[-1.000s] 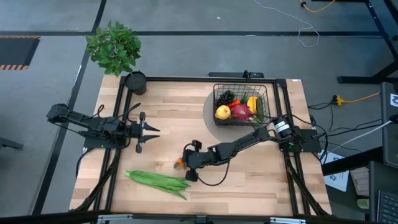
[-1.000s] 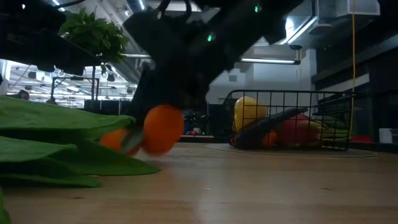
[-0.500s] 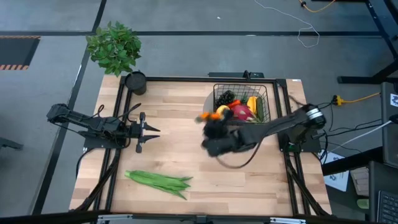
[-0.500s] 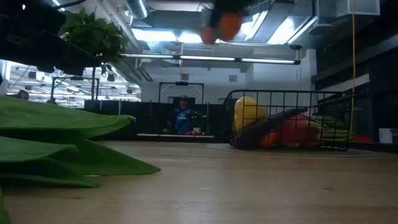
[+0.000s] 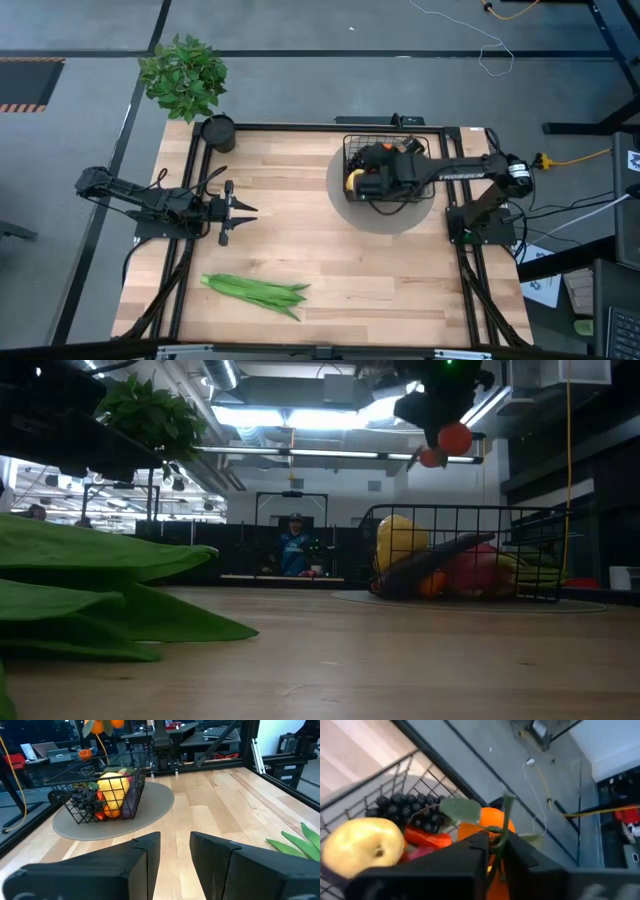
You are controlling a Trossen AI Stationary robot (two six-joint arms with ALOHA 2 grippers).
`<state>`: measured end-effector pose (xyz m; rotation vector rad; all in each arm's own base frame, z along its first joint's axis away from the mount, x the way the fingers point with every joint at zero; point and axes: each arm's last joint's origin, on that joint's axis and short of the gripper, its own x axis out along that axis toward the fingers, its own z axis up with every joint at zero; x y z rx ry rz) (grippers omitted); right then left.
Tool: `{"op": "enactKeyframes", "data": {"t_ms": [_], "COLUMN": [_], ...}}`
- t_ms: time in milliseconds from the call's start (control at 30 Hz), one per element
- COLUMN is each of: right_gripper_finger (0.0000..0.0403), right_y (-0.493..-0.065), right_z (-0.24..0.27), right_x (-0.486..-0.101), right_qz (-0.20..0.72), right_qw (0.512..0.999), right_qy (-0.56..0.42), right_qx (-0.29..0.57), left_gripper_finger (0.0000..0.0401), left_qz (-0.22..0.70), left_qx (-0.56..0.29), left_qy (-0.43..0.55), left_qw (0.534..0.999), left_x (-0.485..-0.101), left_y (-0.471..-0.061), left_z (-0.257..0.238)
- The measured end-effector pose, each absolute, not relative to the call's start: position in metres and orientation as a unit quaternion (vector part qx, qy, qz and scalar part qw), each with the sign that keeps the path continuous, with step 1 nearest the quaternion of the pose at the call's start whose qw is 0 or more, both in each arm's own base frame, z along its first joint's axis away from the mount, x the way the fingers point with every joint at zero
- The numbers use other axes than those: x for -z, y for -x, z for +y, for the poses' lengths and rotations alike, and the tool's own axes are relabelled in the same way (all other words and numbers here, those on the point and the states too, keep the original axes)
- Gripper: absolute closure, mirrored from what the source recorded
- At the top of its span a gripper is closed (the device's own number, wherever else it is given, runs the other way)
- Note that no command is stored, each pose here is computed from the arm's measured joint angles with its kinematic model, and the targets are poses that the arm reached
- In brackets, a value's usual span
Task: Build produce basket
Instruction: Put the tangerines into the wire basket, then put the leaf lettuce into the wire basket
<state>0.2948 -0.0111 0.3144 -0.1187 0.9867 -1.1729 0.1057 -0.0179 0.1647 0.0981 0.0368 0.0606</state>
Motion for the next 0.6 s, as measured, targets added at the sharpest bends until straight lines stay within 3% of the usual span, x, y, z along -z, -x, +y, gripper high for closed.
{"op": "enactKeyframes", "data": {"t_ms": [300,500,600], "right_gripper_finger": [0.0272,0.0223,0.0210], "right_y": [-0.293,-0.295,-0.302], "right_z": [-0.038,-0.036,-0.029], "right_x": [-0.311,-0.311,-0.310], "right_qz": [0.496,0.489,0.481], "right_qw": [0.695,0.702,0.724], "right_qy": [0.007,-0.003,-0.057], "right_qx": [0.521,0.518,0.491], "left_gripper_finger": [0.0303,0.0303,0.0303], "left_qz": [0.020,0.021,0.022], "left_qx": [-0.030,-0.030,-0.030], "left_qy": [-0.049,-0.049,-0.050], "left_qw": [0.998,0.998,0.998], "left_x": [-0.164,-0.164,-0.164], "left_y": [-0.106,-0.106,-0.106], "left_z": [-0.018,-0.018,-0.018]}}
